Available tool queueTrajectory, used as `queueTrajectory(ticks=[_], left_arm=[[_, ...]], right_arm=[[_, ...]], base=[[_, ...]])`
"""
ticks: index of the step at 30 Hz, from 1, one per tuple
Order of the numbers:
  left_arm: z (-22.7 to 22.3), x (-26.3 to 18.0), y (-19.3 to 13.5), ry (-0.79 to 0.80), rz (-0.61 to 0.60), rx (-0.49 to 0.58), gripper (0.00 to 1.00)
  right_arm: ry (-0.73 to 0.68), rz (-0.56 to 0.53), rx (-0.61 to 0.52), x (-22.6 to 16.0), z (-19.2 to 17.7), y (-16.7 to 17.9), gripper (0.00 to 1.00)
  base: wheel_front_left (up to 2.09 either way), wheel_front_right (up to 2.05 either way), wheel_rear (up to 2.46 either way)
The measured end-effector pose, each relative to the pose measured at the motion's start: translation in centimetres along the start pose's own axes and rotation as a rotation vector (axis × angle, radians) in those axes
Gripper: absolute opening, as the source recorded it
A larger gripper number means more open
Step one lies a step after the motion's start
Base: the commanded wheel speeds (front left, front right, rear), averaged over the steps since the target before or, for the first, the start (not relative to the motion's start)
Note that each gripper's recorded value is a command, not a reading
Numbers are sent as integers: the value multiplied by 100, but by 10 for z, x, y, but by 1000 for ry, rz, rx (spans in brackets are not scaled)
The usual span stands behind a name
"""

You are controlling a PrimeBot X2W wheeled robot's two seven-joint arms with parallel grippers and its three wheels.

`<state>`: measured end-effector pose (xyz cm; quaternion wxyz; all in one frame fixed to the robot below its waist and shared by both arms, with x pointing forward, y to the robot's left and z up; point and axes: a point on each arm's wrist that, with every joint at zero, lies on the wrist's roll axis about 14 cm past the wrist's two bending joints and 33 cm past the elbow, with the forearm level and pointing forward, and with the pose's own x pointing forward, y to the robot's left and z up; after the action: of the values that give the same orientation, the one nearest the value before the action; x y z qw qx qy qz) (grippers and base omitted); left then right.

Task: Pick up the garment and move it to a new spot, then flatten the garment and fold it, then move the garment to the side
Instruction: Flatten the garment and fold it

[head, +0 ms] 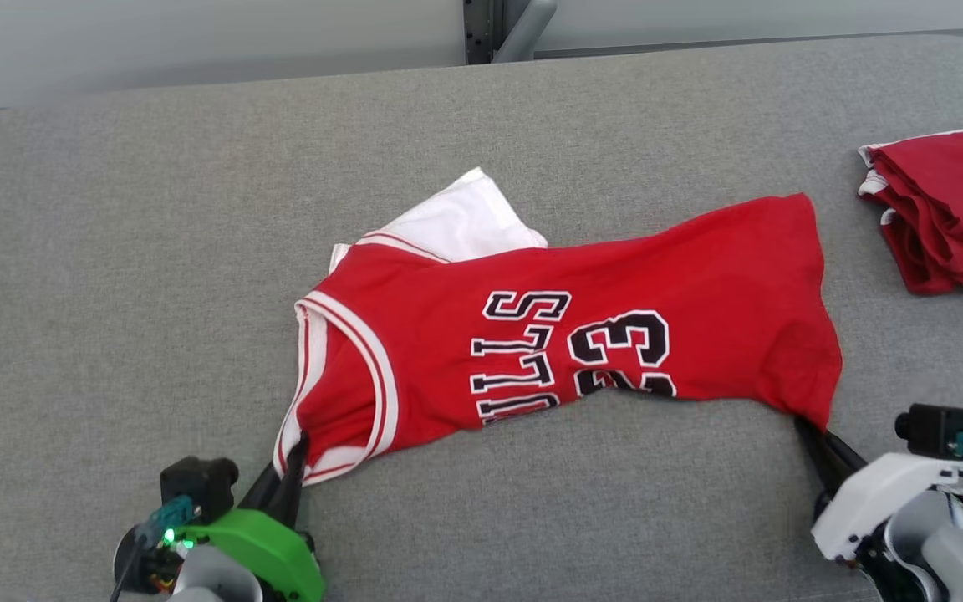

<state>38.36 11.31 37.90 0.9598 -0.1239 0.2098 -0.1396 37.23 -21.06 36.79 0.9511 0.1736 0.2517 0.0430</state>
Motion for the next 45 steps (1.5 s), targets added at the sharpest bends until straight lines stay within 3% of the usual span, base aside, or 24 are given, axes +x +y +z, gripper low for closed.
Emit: queueTrajectory(ticks=[8, 9, 10, 11, 18, 21, 29, 32, 37, 39, 45], left_arm=[[-17, -41, 9, 110, 47, -8, 0], [-16, -44, 9, 114, 54, -17, 28], [-14, -47, 10, 112, 62, -21, 100], [-12, -49, 9, 111, 63, -23, 100], [38, -46, 4, -2, 54, -24, 100], [63, -38, 0, -53, 29, -14, 100], [163, 22, -36, -175, -167, 160, 100], [177, 49, -59, -134, -283, 267, 100], [177, 99, -69, -15, -332, 381, 100], [176, 116, -73, 32, -351, 382, 100], [129, 155, -70, 273, -367, 513, 100]], right_arm=[[114, 16, 31, -47, -26, -18, 0], [121, 14, 37, -51, -28, -19, 0], [119, 10, 39, -55, -29, -21, 11], [104, 3, 37, -58, -26, -24, 100], [-78, -44, -127, -68, 15, -41, 100], [-158, -39, -142, -66, 30, -33, 100], [-324, -33, -230, -56, 63, -8, 100], [-357, -18, -238, -46, 70, 5, 100], [-369, -12, -245, -31, 75, 14, 100], [-369, -21, -241, -27, 75, 14, 100], [-376, -86, -227, -28, 77, -2, 100]], base=[[0, 0, 0], [0, 0, 0], [0, 0, 0], [0, 0, 0], [0, 0, 0], [0, 0, 0], [0, 0, 0], [0, 0, 0], [0, 0, 0], [0, 0, 0], [0, 0, 0]])
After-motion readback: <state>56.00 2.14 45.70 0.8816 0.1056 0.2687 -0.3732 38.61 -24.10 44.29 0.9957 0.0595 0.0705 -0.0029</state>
